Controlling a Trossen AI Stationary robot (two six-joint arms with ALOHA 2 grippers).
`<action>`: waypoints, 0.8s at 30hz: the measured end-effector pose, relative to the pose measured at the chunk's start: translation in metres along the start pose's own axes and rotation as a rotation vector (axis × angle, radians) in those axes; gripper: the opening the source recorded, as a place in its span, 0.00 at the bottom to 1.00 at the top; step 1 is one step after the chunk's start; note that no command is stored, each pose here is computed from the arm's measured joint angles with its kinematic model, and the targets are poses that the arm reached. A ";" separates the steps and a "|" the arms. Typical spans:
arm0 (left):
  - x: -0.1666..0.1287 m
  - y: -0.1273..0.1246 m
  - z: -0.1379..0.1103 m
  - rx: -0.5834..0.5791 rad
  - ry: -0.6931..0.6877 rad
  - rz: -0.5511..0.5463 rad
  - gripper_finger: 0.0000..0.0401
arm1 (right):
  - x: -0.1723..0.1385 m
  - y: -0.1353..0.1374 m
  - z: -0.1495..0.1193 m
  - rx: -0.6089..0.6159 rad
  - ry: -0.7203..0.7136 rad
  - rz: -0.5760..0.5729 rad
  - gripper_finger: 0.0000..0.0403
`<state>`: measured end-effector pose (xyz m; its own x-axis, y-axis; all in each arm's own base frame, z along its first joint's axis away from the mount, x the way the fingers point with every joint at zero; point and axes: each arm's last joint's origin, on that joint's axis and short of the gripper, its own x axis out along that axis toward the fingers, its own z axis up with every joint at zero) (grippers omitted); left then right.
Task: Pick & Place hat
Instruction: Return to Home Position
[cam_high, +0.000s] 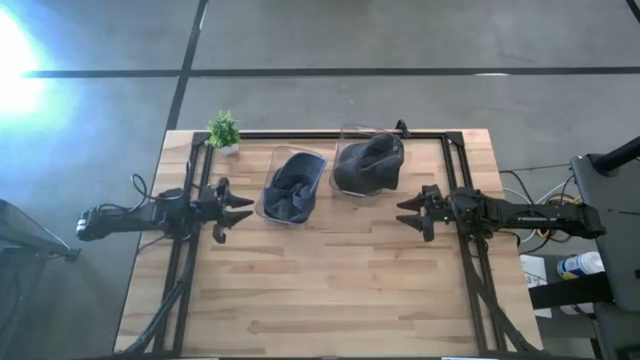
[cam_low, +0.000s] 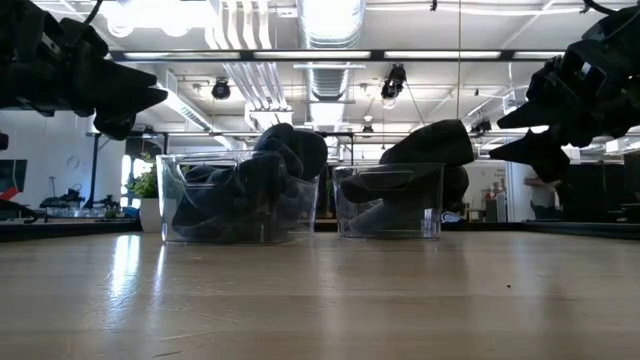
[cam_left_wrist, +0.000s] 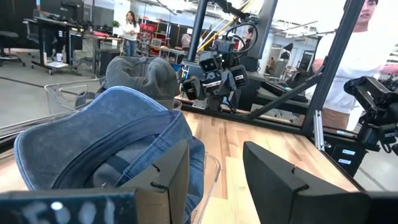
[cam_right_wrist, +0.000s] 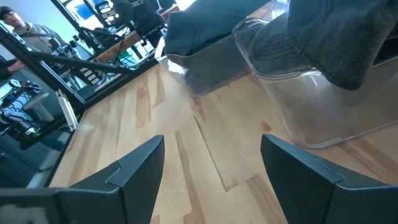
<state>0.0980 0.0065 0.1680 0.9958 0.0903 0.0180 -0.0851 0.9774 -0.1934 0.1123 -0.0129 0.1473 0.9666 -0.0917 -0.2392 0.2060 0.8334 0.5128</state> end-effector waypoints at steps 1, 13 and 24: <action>0.000 0.000 0.000 0.000 -0.001 0.000 0.36 | 0.000 0.000 0.000 0.000 0.000 0.000 0.65; 0.000 0.000 0.000 -0.001 0.002 0.000 0.36 | -0.009 0.008 0.004 -0.184 -0.089 0.086 0.66; 0.000 0.000 0.000 -0.001 0.004 0.000 0.36 | -0.022 0.021 0.009 -0.455 -0.233 0.219 0.65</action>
<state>0.0982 0.0065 0.1678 0.9959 0.0899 0.0139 -0.0855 0.9773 -0.1940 0.0970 0.0015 0.1704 0.9982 0.0347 0.0485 -0.0399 0.9931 0.1101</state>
